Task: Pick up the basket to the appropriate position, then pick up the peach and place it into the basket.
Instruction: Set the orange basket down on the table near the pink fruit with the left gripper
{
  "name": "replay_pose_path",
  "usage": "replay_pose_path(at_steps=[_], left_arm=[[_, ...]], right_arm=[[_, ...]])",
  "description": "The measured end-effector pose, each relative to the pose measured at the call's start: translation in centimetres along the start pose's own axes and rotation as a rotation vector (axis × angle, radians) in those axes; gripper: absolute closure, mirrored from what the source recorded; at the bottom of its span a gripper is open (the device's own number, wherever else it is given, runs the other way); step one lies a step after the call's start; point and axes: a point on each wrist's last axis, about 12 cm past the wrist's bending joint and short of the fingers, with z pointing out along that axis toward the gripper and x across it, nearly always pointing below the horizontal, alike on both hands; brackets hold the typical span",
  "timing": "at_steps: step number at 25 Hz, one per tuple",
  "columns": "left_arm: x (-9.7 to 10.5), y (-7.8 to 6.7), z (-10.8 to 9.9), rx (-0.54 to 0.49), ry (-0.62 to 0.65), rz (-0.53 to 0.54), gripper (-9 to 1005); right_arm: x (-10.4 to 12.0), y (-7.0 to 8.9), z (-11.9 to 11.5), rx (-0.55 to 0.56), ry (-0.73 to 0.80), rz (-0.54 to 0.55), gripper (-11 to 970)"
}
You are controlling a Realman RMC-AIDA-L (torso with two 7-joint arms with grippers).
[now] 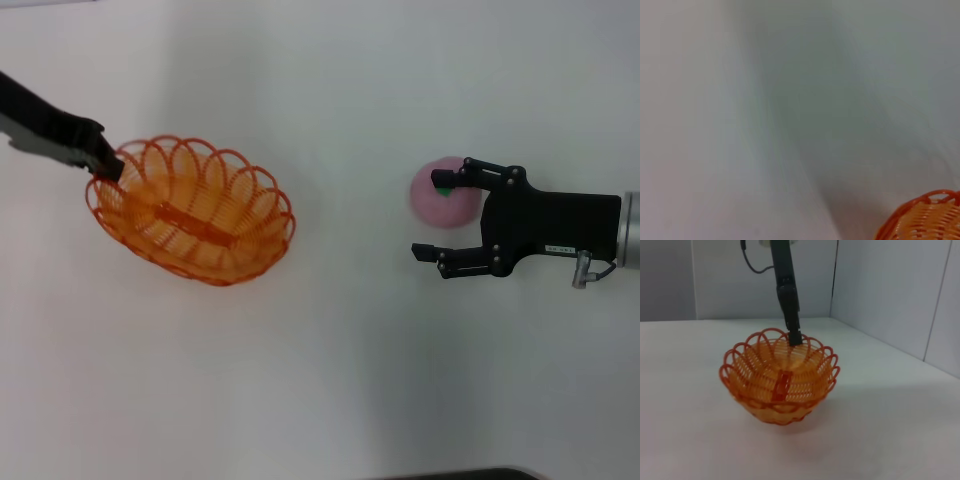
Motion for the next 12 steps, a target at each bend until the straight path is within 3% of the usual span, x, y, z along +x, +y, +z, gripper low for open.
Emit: replay_pose_path(at_steps=[12], left_arm=[[4.7,1.0,2.9,0.205,-0.071,-0.224,931]], right_arm=[[-0.1,-0.1,-0.1,0.006,-0.006,0.004,6]])
